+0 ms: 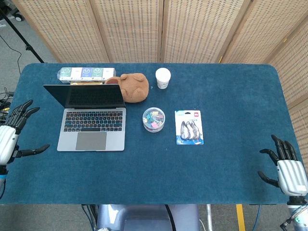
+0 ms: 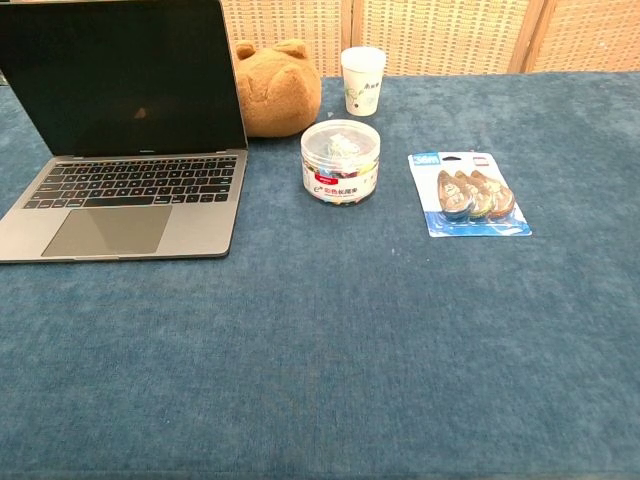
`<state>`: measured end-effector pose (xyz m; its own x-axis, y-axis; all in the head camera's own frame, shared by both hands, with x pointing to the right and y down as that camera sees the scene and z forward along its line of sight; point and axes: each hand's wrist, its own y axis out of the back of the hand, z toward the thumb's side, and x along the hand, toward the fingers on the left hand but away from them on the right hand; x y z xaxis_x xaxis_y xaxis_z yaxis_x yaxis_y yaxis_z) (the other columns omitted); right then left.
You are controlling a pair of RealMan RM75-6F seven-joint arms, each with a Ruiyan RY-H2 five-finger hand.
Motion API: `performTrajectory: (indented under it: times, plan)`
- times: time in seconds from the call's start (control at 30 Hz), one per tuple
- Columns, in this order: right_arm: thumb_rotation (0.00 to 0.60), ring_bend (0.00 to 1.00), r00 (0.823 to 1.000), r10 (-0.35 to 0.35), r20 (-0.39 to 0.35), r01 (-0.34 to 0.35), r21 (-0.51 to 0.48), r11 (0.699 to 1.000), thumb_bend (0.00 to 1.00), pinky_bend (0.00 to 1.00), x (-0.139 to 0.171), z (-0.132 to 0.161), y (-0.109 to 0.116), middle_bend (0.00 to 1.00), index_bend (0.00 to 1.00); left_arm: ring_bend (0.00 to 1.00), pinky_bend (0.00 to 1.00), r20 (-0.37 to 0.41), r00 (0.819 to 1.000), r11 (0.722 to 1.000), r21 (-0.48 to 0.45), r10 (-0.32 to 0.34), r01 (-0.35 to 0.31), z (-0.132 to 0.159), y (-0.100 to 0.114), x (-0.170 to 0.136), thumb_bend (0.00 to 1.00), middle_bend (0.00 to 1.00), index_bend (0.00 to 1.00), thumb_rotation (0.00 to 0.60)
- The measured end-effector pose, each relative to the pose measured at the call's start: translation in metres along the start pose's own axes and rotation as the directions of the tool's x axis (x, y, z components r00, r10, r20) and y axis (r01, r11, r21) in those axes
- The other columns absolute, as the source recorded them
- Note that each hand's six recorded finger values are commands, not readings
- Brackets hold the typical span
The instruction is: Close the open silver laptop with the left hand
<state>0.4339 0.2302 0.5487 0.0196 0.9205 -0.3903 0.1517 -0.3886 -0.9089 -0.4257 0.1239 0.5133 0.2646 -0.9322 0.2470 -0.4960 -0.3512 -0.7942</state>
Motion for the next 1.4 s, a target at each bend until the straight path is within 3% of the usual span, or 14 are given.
performTrajectory:
  times: [0.17, 0.3, 0.47, 0.7, 1.07, 1.4]
  plan:
    - [0.600, 0.00, 1.000, 0.005, -0.005, -0.005, 0.000, 1.000, 0.23, 0.00, 0.000, 0.001, -0.001, 0.00, 0.31, 0.01, 0.03, -0.043, 0.993, 0.993, -0.065, -0.106, 0.103, -0.004, 0.009, 0.026, 0.00, 0.00, 0.14, 0.600]
    - [0.600, 0.00, 1.000, 0.006, -0.006, -0.006, 0.000, 1.000, 0.23, 0.00, 0.000, 0.001, -0.002, 0.00, 0.31, 0.01, 0.03, -0.092, 0.980, 0.984, -0.064, -0.174, 0.169, -0.009, 0.021, 0.047, 0.00, 0.00, 0.14, 0.600]
    - [0.600, 0.00, 1.000, 0.014, -0.010, -0.014, 0.002, 1.000, 0.23, 0.00, -0.001, 0.003, -0.004, 0.00, 0.31, 0.01, 0.03, -0.140, 0.972, 0.982, -0.009, -0.188, 0.188, -0.016, 0.036, 0.070, 0.00, 0.00, 0.14, 0.600]
    - [0.600, 0.00, 1.000, 0.015, -0.011, -0.015, 0.002, 1.000, 0.23, 0.00, -0.001, 0.003, -0.004, 0.00, 0.31, 0.01, 0.03, -0.200, 0.954, 0.965, 0.096, -0.222, 0.244, -0.033, 0.041, 0.100, 0.00, 0.00, 0.14, 0.600]
    - [0.600, 0.00, 1.000, 0.018, -0.013, -0.018, 0.001, 1.000, 0.23, 0.00, -0.001, 0.003, -0.005, 0.00, 0.31, 0.01, 0.03, -0.182, 0.941, 0.944, 0.115, -0.285, 0.308, -0.036, 0.024, 0.135, 0.00, 0.00, 0.14, 0.600]
    - [0.600, 0.00, 1.000, 0.025, -0.013, -0.025, -0.001, 1.000, 0.23, 0.00, -0.003, 0.002, -0.007, 0.00, 0.31, 0.01, 0.03, -0.177, 0.932, 0.924, 0.162, -0.317, 0.345, -0.041, -0.006, 0.167, 0.00, 0.00, 0.14, 0.600]
